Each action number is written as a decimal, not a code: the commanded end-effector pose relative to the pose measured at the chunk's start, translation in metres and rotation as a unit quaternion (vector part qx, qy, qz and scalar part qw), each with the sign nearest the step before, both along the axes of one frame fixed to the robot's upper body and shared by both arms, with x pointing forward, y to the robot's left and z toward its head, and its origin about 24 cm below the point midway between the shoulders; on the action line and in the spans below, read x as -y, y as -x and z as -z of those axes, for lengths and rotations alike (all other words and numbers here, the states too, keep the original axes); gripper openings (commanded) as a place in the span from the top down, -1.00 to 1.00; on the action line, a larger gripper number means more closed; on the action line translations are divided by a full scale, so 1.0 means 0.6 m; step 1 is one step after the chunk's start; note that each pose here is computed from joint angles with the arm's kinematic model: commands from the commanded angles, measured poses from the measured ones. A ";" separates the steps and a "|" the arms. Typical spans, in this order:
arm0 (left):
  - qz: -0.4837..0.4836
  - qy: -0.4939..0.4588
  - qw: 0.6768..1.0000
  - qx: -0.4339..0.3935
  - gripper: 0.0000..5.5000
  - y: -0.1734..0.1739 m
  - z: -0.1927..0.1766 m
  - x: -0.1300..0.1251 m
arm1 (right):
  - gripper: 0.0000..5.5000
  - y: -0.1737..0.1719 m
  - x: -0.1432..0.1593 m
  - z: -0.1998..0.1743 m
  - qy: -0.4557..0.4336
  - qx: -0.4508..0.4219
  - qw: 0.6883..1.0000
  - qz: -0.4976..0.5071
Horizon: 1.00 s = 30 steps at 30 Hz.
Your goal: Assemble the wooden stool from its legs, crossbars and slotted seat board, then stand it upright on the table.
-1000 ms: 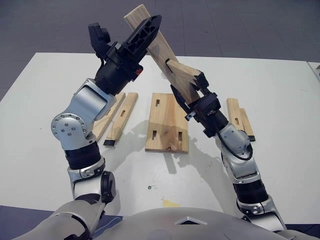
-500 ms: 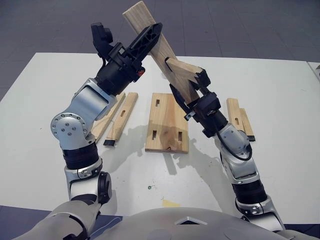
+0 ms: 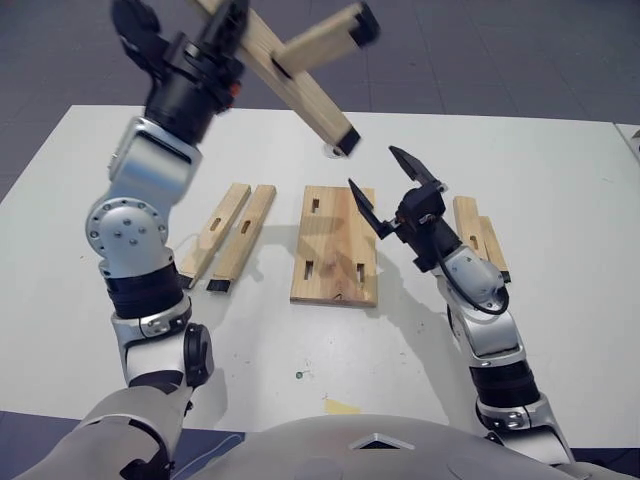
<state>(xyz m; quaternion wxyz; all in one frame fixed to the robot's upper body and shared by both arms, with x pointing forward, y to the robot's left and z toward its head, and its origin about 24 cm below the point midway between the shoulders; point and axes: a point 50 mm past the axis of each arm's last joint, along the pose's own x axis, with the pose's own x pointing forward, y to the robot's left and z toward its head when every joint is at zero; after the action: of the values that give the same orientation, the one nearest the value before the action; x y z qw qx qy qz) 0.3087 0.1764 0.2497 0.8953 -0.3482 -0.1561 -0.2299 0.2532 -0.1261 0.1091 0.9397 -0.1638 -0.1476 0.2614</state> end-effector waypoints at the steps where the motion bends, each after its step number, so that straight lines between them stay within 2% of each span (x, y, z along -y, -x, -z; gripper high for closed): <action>1: -0.059 -0.006 0.998 0.007 0.63 -0.004 -0.011 -0.041 | -0.67 0.005 0.050 0.052 0.098 -0.087 0.991 0.038; 5: -0.079 -0.038 0.996 0.000 0.63 0.004 0.000 -0.059 | -0.92 0.029 0.072 0.089 0.156 -0.178 0.971 0.015; 8: -0.086 -0.063 0.994 -0.003 0.63 0.005 0.008 -0.060 | -0.96 0.048 0.061 0.105 0.181 -0.229 0.956 -0.031; 11: -0.086 -0.068 0.994 -0.002 0.63 0.005 0.010 -0.059 | -0.96 0.060 0.034 0.103 0.162 -0.249 0.950 -0.094; 19: -0.050 -0.088 0.995 0.000 0.63 0.006 0.018 -0.043 | -0.96 0.033 -0.029 0.091 0.109 -0.192 0.967 -0.124; 23: 0.013 -0.136 0.991 0.007 0.63 0.034 0.037 -0.059 | -0.96 0.030 -0.014 0.084 0.069 -0.186 0.975 -0.097; 27: 0.068 -0.183 0.981 -0.024 0.63 0.073 0.076 -0.087 | -0.96 0.036 0.016 0.083 0.058 -0.192 0.978 -0.063; 30: 0.106 -0.213 0.970 -0.040 0.63 0.090 0.098 -0.082 | -0.96 0.039 0.025 0.084 0.058 -0.194 0.978 -0.050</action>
<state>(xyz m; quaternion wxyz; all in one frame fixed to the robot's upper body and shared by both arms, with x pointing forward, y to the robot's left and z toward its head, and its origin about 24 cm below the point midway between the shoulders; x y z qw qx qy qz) 0.2602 0.2300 0.1919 0.9296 -0.1918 -0.0421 -0.3120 0.2311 -0.1375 0.0562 0.9214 -0.1561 0.0462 0.3528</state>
